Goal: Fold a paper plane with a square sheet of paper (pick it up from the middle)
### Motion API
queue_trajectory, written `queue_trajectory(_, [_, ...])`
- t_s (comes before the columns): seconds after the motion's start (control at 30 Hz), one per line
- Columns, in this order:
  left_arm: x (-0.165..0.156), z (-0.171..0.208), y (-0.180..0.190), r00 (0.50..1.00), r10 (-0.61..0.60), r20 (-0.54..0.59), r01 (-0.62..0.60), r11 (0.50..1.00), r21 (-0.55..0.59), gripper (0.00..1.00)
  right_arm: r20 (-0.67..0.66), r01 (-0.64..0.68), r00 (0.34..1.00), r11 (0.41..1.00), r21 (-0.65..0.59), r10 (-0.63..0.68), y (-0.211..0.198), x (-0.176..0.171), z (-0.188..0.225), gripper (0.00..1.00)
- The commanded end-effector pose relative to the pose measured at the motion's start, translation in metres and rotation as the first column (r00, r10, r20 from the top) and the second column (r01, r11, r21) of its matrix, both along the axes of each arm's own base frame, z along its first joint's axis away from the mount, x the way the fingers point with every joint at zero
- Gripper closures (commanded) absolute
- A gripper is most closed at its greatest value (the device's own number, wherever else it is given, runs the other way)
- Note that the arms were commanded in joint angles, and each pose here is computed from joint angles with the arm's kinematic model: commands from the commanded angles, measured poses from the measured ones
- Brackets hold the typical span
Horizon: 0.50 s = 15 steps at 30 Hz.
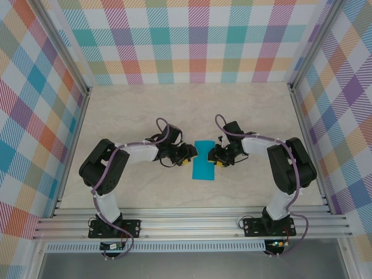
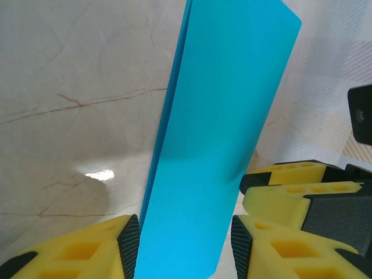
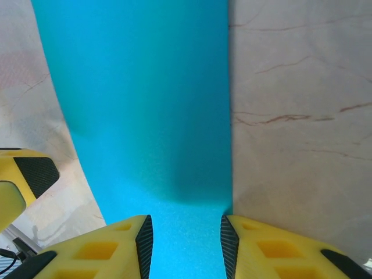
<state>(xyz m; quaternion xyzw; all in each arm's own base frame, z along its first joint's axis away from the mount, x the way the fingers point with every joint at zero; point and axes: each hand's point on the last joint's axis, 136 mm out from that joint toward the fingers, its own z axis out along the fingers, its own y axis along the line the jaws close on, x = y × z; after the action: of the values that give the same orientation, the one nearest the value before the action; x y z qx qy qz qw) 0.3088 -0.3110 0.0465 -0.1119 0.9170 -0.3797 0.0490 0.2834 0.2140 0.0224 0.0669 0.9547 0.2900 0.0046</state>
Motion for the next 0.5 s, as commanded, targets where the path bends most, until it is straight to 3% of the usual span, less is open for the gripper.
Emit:
queue_trajectory(0.0, [0.002,0.008,-0.004,1.000,-0.023,0.004,0.023,1.000,-0.010,0.52,-0.017,-0.015,1.000,0.998,-0.056,0.014,-0.008,-0.008,-0.011,0.62])
queue_trajectory(0.37, [-0.010,0.005,-0.004,0.999,-0.038,-0.011,0.038,0.999,0.013,0.47,-0.038,0.021,0.999,0.994,-0.110,-0.025,-0.020,-0.017,-0.023,0.67])
queue_trajectory(0.47, [-0.009,0.004,-0.003,0.999,-0.036,-0.011,0.037,0.999,0.016,0.46,-0.012,0.014,1.000,0.998,-0.054,-0.015,-0.012,-0.014,-0.012,0.68])
